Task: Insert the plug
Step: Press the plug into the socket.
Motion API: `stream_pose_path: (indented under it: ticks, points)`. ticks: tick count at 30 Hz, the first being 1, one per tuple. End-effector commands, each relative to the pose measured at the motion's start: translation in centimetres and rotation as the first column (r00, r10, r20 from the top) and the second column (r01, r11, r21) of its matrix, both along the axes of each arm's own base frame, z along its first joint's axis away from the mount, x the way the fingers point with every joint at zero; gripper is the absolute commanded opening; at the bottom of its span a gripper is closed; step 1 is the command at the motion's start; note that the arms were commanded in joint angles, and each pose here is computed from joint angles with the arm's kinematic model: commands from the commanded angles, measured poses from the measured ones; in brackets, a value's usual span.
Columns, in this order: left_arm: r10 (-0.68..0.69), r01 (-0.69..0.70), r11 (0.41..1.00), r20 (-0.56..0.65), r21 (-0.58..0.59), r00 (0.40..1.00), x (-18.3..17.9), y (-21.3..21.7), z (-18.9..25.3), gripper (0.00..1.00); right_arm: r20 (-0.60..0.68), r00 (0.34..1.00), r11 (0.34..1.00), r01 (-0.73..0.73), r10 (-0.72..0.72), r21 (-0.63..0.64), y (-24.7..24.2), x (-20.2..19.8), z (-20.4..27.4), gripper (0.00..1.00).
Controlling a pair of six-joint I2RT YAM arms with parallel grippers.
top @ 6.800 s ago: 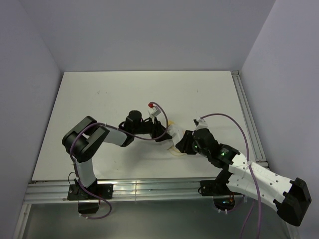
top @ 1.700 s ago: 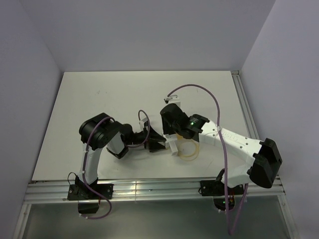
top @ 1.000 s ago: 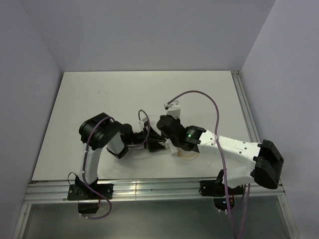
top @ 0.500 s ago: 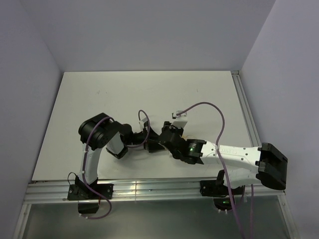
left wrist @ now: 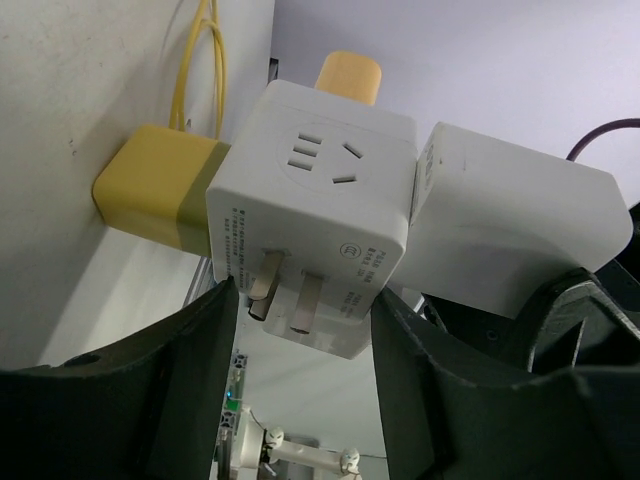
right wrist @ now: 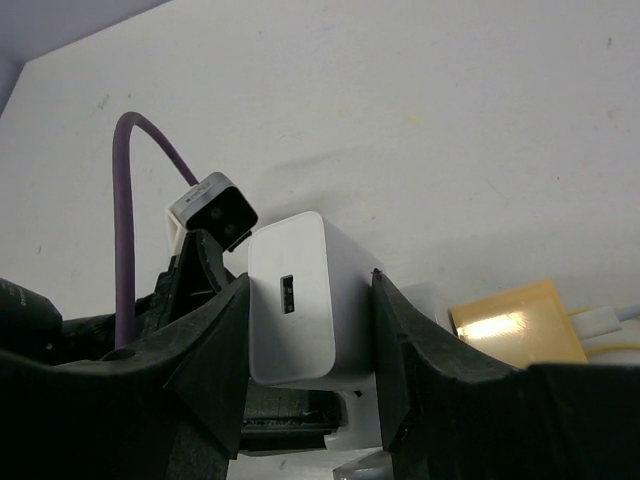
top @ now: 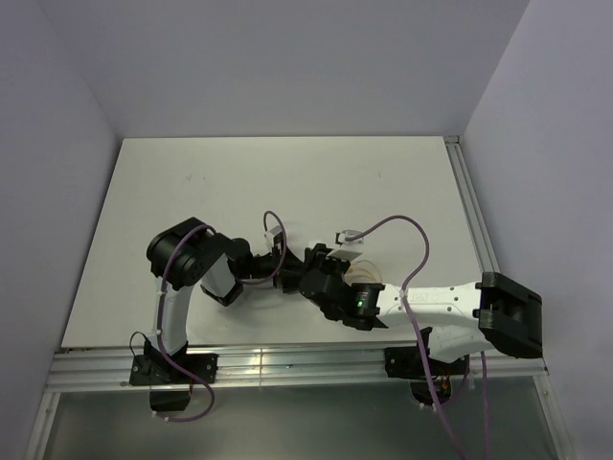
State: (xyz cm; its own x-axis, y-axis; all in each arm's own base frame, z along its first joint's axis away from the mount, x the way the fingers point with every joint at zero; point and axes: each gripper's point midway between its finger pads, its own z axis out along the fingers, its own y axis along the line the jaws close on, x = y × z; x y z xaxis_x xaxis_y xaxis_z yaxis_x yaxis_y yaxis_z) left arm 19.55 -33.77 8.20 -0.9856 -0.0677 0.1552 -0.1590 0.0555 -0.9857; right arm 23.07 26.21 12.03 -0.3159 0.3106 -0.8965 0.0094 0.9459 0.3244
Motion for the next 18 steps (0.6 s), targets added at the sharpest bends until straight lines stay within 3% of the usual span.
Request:
stream_pose_path:
  ticks: [1,6,15,17,18]
  points:
    - [0.093,-0.077,0.994,0.209,-0.083,0.974,0.6,-1.2,0.9,0.0,-0.802,0.572,0.923,-0.377,0.173,-0.07,-5.3,-17.6,-18.4,0.0]
    - [0.094,-0.078,0.994,0.228,-0.078,0.969,0.8,-1.3,1.3,0.0,-0.794,0.58,0.925,-0.375,0.179,-0.065,-5.1,-17.4,-18.1,0.0]
    - [0.088,-0.072,0.995,0.262,-0.07,0.961,1.1,-1.7,2.2,0.0,-0.66,0.714,0.925,-0.372,0.233,-0.076,-2.9,-13.0,-11.2,0.0]
    - [0.103,-0.093,0.994,0.308,-0.049,0.946,1.2,-1.4,2.3,0.18,-0.645,0.732,0.936,-0.345,0.222,-0.069,-3.2,-12.0,-10.5,0.0]
    - [0.113,-0.108,0.994,0.317,-0.036,0.941,1.4,-1.3,2.9,0.33,-0.642,0.735,0.936,-0.345,0.219,-0.076,-3.6,-11.8,-10.4,0.0]
